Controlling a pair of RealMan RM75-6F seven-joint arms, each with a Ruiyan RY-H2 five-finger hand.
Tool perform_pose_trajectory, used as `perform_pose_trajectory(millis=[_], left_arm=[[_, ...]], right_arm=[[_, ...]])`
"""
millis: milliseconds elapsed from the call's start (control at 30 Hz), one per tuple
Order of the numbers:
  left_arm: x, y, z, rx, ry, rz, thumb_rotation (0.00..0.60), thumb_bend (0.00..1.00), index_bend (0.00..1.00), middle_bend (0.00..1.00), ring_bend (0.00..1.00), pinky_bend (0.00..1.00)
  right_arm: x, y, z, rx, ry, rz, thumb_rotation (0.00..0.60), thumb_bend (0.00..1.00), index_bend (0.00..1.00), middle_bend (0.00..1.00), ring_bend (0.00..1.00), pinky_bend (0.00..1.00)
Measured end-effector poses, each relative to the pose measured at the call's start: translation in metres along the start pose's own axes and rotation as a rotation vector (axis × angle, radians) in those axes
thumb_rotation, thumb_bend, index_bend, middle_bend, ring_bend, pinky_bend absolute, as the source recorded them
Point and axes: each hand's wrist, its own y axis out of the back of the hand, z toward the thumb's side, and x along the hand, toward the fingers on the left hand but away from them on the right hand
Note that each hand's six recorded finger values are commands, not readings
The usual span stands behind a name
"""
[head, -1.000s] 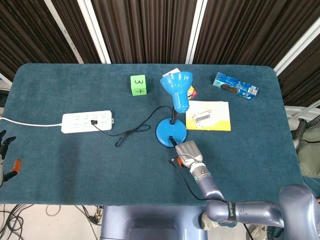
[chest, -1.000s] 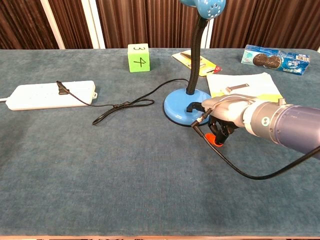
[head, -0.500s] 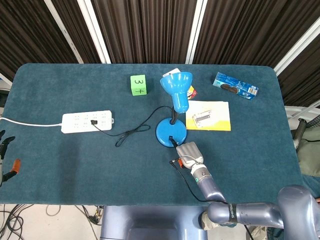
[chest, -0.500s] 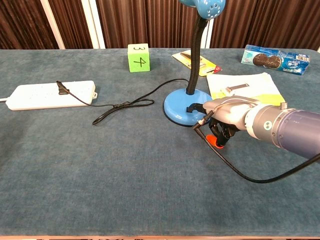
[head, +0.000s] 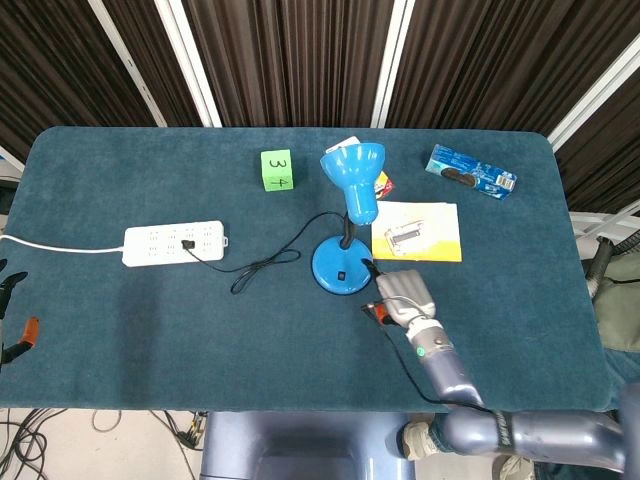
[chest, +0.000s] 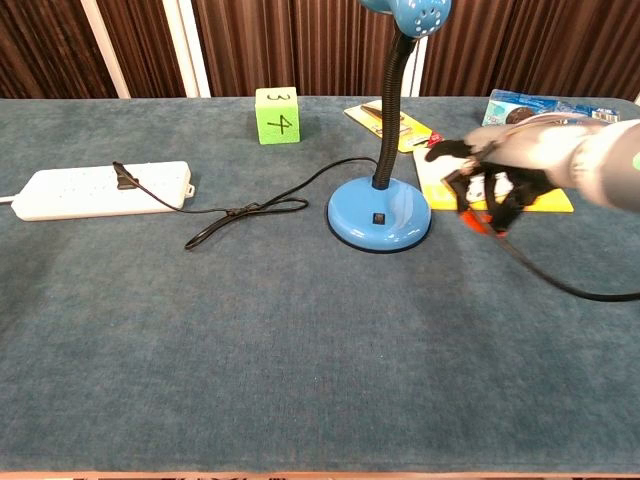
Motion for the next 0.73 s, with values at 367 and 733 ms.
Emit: perform_pose_trajectory(millis=[367, 733], left_arm=[[0.0, -0.002, 0.007, 0.008, -0.021, 0.002, 0.6, 0.41, 0.17, 0.02, 0.0, 0.0], [-0.005, -0.005, 0.011, 0.024, -0.036, -0.014, 0.6, 0.41, 0.17, 0.02, 0.0, 0.0]], right_arm=[[0.09, 0.007, -0.078, 0.072, -0.088, -0.196, 0.6, 0.32, 0.0, 0.06, 0.1, 0.09], [0.201, -0.017, -0.163, 0.037, -0.172, -0.495, 0.6, 0.3, 0.0, 0.03, 0.07, 0.03]])
